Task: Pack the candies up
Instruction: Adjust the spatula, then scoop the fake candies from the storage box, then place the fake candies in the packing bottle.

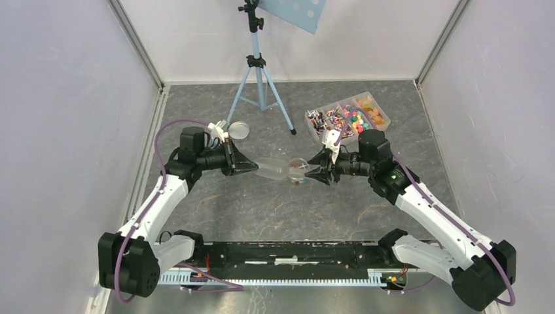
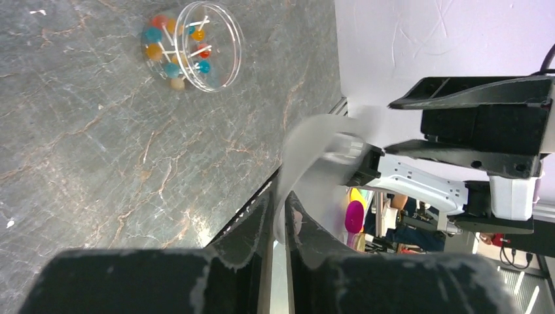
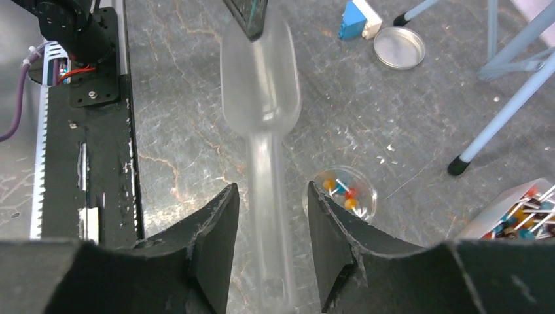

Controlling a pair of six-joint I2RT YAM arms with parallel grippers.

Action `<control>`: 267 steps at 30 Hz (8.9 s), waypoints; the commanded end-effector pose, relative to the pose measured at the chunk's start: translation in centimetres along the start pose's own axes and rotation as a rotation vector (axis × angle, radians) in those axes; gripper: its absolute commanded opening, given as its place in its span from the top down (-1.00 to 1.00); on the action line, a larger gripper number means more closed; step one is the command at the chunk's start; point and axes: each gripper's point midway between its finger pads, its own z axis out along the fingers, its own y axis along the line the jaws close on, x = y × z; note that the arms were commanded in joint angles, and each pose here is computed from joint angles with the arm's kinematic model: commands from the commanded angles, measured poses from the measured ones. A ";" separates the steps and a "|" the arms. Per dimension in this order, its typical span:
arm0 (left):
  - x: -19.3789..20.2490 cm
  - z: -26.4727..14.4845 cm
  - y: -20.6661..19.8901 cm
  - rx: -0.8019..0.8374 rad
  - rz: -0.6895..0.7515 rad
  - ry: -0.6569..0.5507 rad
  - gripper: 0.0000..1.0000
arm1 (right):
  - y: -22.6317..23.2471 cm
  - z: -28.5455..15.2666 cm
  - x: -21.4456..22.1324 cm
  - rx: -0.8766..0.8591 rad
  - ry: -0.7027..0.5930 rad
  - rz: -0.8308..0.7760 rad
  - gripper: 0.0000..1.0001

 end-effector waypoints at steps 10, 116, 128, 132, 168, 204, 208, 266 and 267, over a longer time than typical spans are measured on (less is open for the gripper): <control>0.0 -0.4 0.1 0.053 -0.017 0.004 0.95 | -1.5 -0.1 -2.0 0.053 -0.071 -0.041 -0.04; -1.2 -6.2 6.6 -0.398 0.250 -0.265 -1.00 | -19.6 -2.8 10.4 0.828 0.720 0.234 1.00; -1.1 -6.0 6.8 -0.402 0.243 -0.257 -1.00 | -19.3 -3.8 13.8 0.853 0.614 0.298 1.00; -1.1 -6.1 6.9 -0.406 0.241 -0.258 -1.00 | -19.2 -4.1 14.5 0.858 0.568 0.314 1.00; -1.1 -6.0 7.2 -0.418 0.231 -0.250 -1.00 | -17.8 -6.1 16.9 0.861 0.261 0.350 1.00; -1.0 -6.0 6.9 -0.412 0.241 -0.251 -1.00 | -15.1 -8.4 10.6 0.790 0.150 0.157 1.00; -1.0 -5.9 6.9 -0.410 0.242 -0.251 -1.00 | -14.3 -8.3 9.6 0.734 0.175 0.146 1.00; -0.6 -5.8 6.1 -0.384 0.266 -0.246 -1.00 | -2.8 -8.2 7.5 0.386 0.707 -0.032 1.00; -0.6 -5.7 6.1 -0.383 0.266 -0.245 -1.00 | -2.9 -8.3 7.4 0.391 0.708 -0.033 1.00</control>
